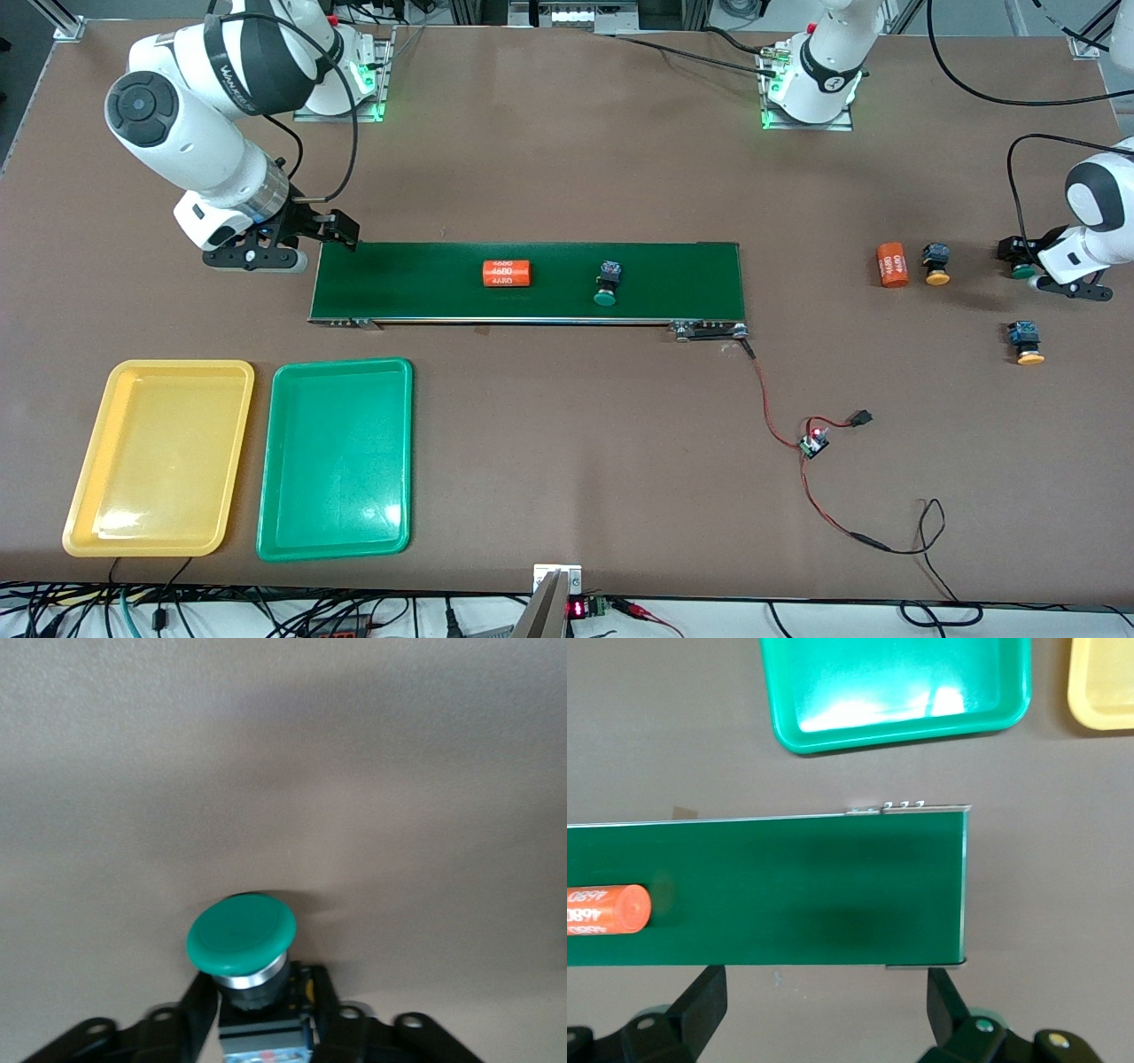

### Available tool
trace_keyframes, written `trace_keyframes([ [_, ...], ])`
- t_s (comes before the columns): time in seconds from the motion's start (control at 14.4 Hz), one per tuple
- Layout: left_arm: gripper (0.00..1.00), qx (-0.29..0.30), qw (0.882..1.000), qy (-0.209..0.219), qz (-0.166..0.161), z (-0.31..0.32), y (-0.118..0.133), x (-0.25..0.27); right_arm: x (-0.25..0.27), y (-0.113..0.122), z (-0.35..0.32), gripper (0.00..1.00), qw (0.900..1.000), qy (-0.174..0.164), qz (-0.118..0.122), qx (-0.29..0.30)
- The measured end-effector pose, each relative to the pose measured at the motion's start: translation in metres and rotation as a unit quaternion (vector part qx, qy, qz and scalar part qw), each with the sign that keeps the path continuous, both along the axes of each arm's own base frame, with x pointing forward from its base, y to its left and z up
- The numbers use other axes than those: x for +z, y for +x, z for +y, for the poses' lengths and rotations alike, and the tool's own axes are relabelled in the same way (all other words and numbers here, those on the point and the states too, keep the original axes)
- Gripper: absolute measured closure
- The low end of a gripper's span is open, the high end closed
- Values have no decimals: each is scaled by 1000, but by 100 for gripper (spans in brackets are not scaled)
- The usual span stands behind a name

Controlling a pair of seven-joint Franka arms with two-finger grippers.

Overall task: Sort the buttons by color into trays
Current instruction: 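Grasp a second green button with the left gripper, then place the second green button on the belt with the left gripper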

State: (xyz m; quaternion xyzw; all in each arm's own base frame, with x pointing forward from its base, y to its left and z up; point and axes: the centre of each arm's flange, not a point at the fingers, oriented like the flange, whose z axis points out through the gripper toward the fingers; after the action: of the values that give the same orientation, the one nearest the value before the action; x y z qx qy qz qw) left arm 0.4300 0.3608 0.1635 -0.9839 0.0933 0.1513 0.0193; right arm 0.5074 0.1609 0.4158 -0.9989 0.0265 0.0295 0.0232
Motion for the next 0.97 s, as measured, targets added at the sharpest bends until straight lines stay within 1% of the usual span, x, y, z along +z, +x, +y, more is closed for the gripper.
trace_keyframes([
  [0.07,59,-2,1000,-3,3,-3,3,1,-2,-2,9,0,1000,-3,-2,-5],
  [0.14,59,-5,1000,-9,9,-7,9,3,-4,-3,19,0,1000,-5,-7,-4],
  [0.21,59,-11,1000,-17,18,-14,20,9,-8,-5,28,0,1000,-6,-11,-4],
  [0.28,59,-18,999,-26,26,-23,36,20,-13,-7,35,0,1000,-6,-11,-4],
  [0.49,59,-50,997,-52,39,-64,101,73,-27,-16,56,0,1000,-11,-4,-18],
  [0.62,59,-82,994,-68,37,-105,138,111,-28,-20,64,0,1000,-11,-3,-18],
  [0.76,59,-123,989,-83,26,-154,167,136,-28,-20,65,0,1000,-11,-3,-18],
  [0.9,59,-157,983,-94,15,-204,185,146,-28,-20,64,0,1000,-11,-3,-19],
  [0.97,59,-161,982,-95,14,-230,191,147,-29,-20,64,0,1000,-12,-3,-19],
])
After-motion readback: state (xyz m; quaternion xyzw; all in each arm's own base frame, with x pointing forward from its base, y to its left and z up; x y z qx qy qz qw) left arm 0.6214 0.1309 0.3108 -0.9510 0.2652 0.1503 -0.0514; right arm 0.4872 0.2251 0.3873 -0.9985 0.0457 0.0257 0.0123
